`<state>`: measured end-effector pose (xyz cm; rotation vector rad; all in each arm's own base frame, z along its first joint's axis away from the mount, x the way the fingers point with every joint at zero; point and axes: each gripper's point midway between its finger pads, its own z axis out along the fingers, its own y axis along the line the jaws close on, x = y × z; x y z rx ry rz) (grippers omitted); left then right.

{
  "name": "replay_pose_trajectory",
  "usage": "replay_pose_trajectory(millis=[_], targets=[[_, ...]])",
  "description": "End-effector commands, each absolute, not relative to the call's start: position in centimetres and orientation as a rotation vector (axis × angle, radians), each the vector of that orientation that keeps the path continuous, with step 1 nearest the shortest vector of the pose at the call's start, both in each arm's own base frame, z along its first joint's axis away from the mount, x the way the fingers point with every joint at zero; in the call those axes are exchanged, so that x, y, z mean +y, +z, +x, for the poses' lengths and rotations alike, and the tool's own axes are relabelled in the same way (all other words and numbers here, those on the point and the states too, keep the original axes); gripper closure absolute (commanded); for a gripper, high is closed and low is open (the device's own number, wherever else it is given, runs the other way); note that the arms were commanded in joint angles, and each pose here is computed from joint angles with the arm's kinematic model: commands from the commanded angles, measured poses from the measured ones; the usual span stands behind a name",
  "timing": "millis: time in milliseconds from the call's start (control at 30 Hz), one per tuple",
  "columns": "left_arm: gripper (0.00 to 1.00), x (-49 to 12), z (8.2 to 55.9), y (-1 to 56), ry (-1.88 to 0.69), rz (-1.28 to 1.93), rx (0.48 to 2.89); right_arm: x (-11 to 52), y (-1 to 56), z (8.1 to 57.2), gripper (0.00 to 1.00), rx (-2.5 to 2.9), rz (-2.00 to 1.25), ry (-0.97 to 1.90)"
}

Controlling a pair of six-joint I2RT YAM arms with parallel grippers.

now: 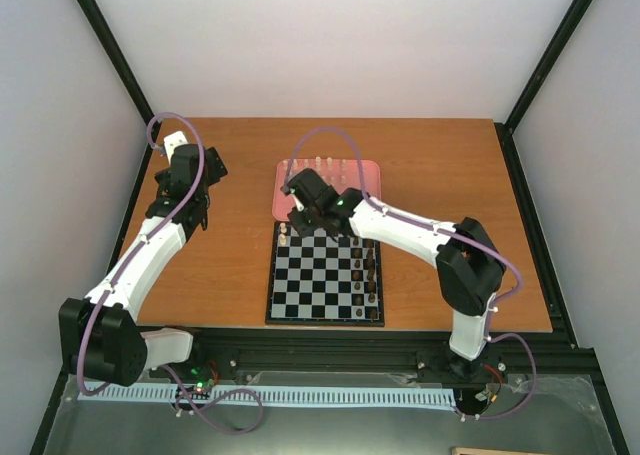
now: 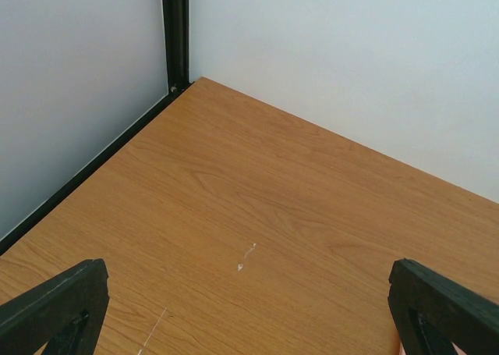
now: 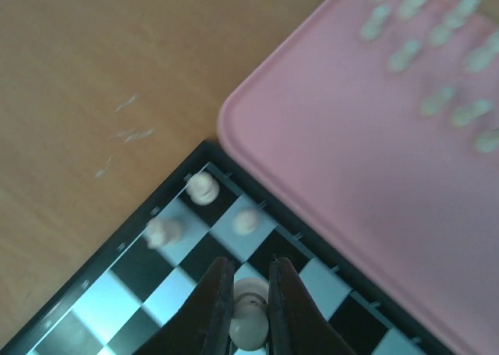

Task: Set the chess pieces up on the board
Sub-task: Place the chess piece on the chessboard.

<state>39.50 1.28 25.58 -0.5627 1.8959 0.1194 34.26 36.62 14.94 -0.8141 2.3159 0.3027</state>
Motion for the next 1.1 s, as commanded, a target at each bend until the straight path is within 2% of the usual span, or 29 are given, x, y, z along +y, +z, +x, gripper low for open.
replay_pose_trajectory(millis=[0, 333, 1067], targets=[[0.0, 1.3, 39.4, 28.2, 0.099, -0.558, 1.844, 37.0, 13.5, 31.8, 0.95, 2.349, -0.84, 0.284], [0.0, 1.5, 39.1, 28.5, 0.104, -0.563, 1.833, 38.7, 8.8, 30.6, 0.95, 2.43, -0.916, 0.317], [0.0, 1.4, 39.2, 28.5, 0.102, -0.564, 1.833, 40.1, 6.1, 30.7, 0.94, 2.461, -0.951, 0.319]])
